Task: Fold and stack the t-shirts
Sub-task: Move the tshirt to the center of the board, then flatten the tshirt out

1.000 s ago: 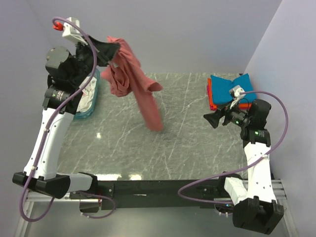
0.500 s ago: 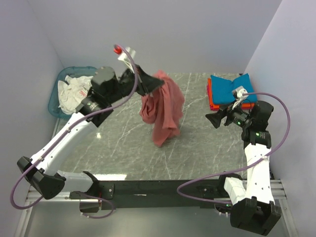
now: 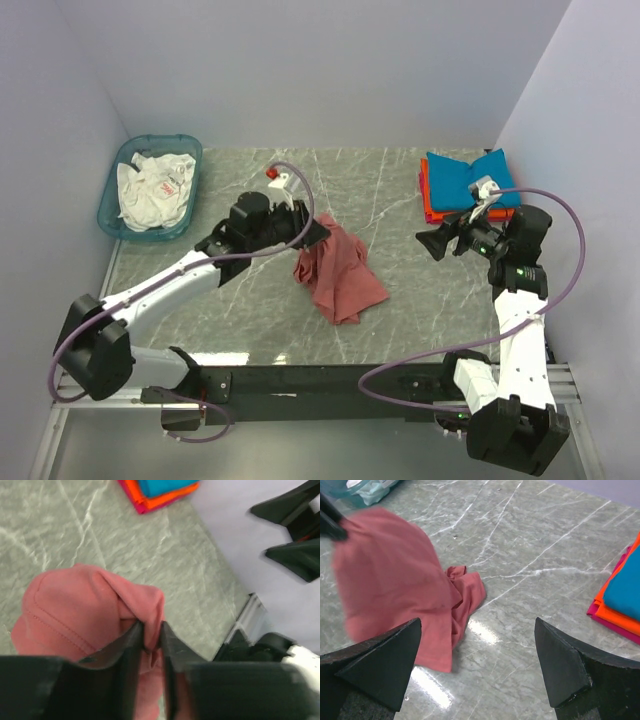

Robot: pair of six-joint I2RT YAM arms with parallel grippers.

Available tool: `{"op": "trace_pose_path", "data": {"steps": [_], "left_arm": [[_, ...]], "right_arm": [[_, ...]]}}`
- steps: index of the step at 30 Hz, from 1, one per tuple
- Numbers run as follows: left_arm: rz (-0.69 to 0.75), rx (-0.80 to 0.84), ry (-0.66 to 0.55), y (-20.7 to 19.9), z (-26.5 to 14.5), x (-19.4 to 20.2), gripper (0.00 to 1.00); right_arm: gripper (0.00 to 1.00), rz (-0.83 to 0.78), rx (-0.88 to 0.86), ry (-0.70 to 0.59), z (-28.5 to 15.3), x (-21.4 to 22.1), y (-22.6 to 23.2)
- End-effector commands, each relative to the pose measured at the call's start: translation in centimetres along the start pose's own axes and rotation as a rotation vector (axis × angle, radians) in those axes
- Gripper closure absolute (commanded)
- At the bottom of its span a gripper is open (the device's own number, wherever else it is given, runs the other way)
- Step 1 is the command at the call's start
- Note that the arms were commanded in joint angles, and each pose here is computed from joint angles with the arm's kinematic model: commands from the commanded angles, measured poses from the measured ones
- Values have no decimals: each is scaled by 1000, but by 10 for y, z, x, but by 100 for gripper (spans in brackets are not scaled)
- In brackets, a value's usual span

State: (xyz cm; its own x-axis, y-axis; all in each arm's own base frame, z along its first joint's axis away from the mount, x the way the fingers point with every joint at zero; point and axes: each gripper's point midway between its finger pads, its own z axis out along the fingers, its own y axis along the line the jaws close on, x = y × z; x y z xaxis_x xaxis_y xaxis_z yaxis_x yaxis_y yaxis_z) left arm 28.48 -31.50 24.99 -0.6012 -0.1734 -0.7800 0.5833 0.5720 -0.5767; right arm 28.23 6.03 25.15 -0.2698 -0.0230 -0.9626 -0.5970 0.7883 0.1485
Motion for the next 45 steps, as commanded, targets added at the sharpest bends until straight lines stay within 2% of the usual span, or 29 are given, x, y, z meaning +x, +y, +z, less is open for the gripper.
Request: {"op": "trace_pose_path", "data": {"steps": [1, 2, 3, 6, 10, 14, 19, 25, 31, 33, 38, 45], "left_arm": [[14, 34, -62, 8, 14, 7, 68], [1, 6, -47, 18, 18, 16, 61], [-8, -43, -47, 30, 20, 23, 46], [7, -192, -54, 57, 20, 29, 26], [47, -331, -96, 74, 4, 15, 20], [80, -434, -180, 74, -26, -16, 15], [119, -557, -255, 71, -69, -50, 1], [239, -623, -276, 63, -110, -76, 0], [321, -700, -284, 82, -135, -61, 0], [329, -713, -269, 90, -136, -50, 0], [366, -692, -262, 87, -136, -51, 1], [379, -649, -199, 85, -135, -34, 0]], "right_arm": [[0, -26, 7, -22, 1, -5, -4], [0, -26, 10, -22, 1, -4, -5], [0, -24, 11, -20, 1, -3, -5], [0, -20, 8, -18, 2, -2, -6], [1, -8, 2, -9, 4, 2, -7], [1, -9, -30, -7, 5, 4, -3], [1, -20, -132, -16, 6, 8, 15], [1, -84, -274, 8, 16, 20, 48], [1, -184, -343, 108, 33, 43, 69], [1, -208, -379, 139, 40, 49, 81], [1, -299, -393, 232, 53, 64, 93], [1, -492, -428, 341, 62, 89, 119]]}}
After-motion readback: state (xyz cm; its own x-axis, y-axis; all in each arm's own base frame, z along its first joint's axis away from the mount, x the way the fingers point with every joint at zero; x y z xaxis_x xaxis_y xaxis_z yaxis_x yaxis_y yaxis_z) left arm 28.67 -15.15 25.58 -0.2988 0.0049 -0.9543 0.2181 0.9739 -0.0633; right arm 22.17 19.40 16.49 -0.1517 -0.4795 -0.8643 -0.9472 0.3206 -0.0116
